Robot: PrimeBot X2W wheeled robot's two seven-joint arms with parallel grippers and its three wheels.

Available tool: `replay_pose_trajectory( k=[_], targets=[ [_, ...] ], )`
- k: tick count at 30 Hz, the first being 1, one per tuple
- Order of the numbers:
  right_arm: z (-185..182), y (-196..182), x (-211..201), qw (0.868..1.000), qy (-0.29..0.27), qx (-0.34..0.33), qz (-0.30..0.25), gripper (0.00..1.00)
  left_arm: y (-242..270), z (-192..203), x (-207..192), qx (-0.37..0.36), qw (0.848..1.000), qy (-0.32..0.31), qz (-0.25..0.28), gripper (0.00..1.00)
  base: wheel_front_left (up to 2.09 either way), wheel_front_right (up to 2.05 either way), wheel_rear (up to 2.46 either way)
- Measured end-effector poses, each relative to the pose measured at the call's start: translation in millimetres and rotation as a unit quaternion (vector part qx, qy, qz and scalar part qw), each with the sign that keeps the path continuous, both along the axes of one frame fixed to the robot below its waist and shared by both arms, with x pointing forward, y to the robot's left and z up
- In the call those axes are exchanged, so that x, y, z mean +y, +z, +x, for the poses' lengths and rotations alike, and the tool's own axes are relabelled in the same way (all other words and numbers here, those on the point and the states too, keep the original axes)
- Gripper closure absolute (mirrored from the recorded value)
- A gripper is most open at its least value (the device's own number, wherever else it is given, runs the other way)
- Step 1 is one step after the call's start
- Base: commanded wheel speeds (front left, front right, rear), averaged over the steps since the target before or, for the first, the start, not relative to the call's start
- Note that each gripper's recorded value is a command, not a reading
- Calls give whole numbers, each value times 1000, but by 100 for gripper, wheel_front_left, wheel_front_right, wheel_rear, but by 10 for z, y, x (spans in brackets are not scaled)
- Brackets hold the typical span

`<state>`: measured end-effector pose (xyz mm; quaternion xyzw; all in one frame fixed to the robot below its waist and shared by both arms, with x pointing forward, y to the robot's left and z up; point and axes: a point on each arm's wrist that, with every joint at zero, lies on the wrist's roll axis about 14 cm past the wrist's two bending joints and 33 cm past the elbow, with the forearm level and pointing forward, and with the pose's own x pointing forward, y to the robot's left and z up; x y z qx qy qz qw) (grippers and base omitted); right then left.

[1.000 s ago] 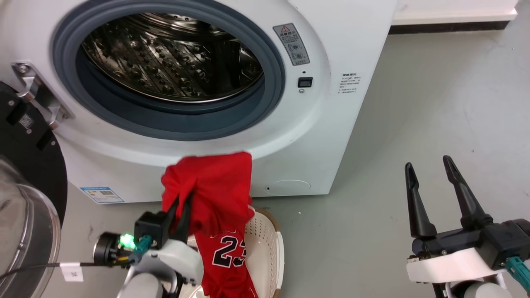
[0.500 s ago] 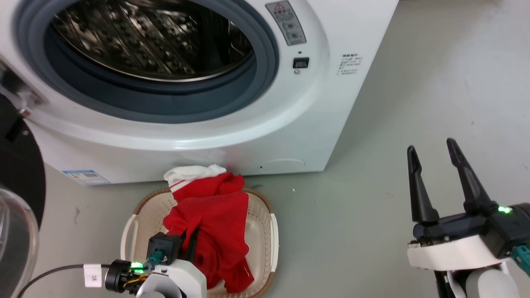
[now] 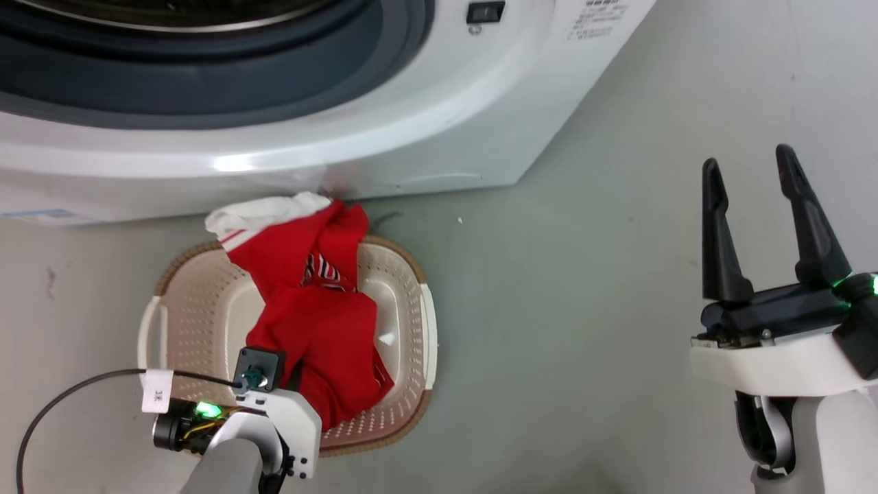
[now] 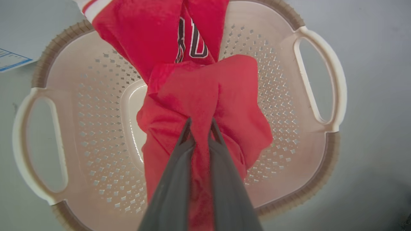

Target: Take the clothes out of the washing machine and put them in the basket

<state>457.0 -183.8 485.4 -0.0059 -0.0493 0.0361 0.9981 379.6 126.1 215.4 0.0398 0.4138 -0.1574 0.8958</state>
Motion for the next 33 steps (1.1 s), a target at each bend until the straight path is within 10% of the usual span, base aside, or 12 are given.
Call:
replay_pose_trajectory(
  k=[13,14,15,33],
  targets=[
    [199,-429,-80,999,-8,41,-3,0,-577,-91,-38,98,994,-37,35,100,0,0,0],
    [198,-436,-75,999,-8,42,-3,0,-588,-105,-35,104,993,-38,37,74,0,0,0],
    [196,-436,-68,999,-7,42,-3,0,-597,-125,-29,110,992,-40,41,0,0,0,0],
    [-50,-25,43,1000,6,9,2,0,8,-19,-6,19,1000,18,14,0,0,0,0]
  ],
)
